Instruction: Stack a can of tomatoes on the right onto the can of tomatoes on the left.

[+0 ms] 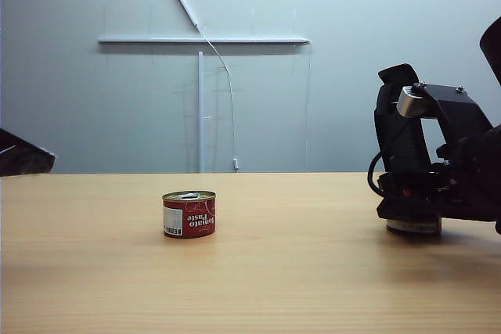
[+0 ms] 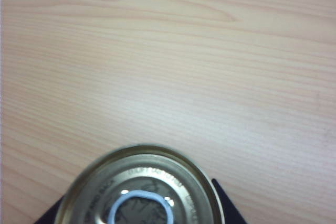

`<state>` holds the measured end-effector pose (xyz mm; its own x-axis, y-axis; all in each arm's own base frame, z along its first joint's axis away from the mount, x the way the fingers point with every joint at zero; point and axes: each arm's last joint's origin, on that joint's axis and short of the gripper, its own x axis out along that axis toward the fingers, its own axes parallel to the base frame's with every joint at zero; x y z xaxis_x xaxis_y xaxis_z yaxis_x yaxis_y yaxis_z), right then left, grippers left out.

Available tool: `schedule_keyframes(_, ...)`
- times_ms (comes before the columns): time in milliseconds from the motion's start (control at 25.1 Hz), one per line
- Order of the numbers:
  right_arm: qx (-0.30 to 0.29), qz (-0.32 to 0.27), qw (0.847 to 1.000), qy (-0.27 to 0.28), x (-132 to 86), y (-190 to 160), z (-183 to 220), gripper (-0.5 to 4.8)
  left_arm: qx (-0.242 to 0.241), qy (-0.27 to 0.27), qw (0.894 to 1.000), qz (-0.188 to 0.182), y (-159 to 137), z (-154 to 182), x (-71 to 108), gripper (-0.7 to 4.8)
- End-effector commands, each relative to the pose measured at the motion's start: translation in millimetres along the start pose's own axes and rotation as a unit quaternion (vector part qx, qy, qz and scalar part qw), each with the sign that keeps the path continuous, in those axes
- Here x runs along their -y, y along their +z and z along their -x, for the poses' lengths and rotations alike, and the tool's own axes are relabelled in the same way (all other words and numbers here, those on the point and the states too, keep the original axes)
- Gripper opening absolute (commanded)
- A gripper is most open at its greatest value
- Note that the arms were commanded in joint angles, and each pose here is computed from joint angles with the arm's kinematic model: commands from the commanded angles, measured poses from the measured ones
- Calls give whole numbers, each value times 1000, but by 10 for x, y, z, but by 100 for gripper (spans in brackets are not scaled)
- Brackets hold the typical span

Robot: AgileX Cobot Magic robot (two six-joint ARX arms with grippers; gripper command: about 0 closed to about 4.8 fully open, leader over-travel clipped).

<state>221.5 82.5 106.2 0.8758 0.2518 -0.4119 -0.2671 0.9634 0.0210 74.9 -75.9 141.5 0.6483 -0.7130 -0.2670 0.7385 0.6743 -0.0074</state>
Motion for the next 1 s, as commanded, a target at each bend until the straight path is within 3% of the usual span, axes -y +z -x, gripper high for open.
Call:
schedule_keyframes(40,66,0,994,84,-88,166,18,141,4,-2,1000,0,18,3,1,-4)
schedule_keyframes(200,81,0,980,182,-428,486,-81,135,4,-2,1000,0,18,3,1,-4)
schedule_keyframes(439,38,85,969,229,-926,929,-327,136,4,-2,1000,0,18,3,1,-4)
schedule_keyframes(678,23,103,953,285,-1274,954,-527,138,4,-2,1000,0,19,3,1,-4)
schedule_keyframes(998,3,114,946,303,-1427,816,-571,139,5,-2,1000,0,19,3,1,-4)
